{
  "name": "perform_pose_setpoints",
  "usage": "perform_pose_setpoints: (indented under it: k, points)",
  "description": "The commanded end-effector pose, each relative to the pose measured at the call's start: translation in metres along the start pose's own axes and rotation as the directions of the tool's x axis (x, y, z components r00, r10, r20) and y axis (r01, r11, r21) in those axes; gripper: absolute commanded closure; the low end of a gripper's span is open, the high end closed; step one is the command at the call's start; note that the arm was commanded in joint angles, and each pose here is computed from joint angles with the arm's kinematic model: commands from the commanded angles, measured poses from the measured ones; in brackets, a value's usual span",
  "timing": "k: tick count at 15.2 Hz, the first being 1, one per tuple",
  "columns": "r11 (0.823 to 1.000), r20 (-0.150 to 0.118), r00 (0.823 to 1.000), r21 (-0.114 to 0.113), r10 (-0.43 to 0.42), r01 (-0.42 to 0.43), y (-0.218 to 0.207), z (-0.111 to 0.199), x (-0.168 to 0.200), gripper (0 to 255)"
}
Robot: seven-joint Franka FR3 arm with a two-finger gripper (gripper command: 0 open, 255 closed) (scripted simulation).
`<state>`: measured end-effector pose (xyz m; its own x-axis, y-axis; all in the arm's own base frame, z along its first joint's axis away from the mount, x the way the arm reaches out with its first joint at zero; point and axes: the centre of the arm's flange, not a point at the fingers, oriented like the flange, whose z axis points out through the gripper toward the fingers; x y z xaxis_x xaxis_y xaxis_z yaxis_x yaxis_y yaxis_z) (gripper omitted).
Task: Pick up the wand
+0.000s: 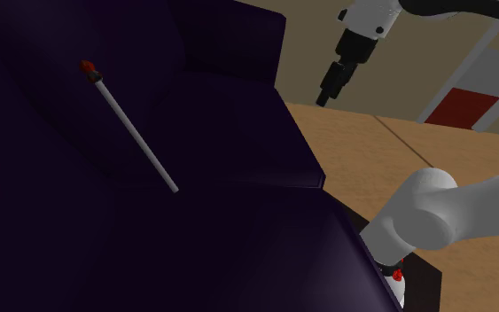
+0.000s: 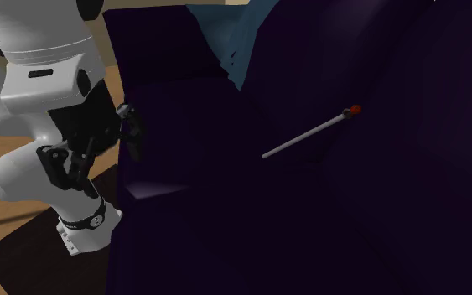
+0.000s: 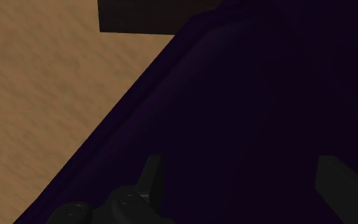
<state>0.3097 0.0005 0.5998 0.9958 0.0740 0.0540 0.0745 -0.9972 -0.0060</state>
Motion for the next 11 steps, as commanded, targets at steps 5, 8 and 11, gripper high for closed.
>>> perform_pose_setpoints:
  k: [5, 8, 11]
  points:
    - [1.000, -0.077, 0.997, -0.011, -0.016, 0.015, -0.048, 0.018, 0.007, 0]
    - [0.999, -0.134, 0.991, -0.020, -0.028, 0.026, -0.084, 0.031, 0.012, 0]
    - [0.999, -0.190, 0.981, -0.030, -0.041, 0.036, -0.120, 0.044, 0.018, 0]
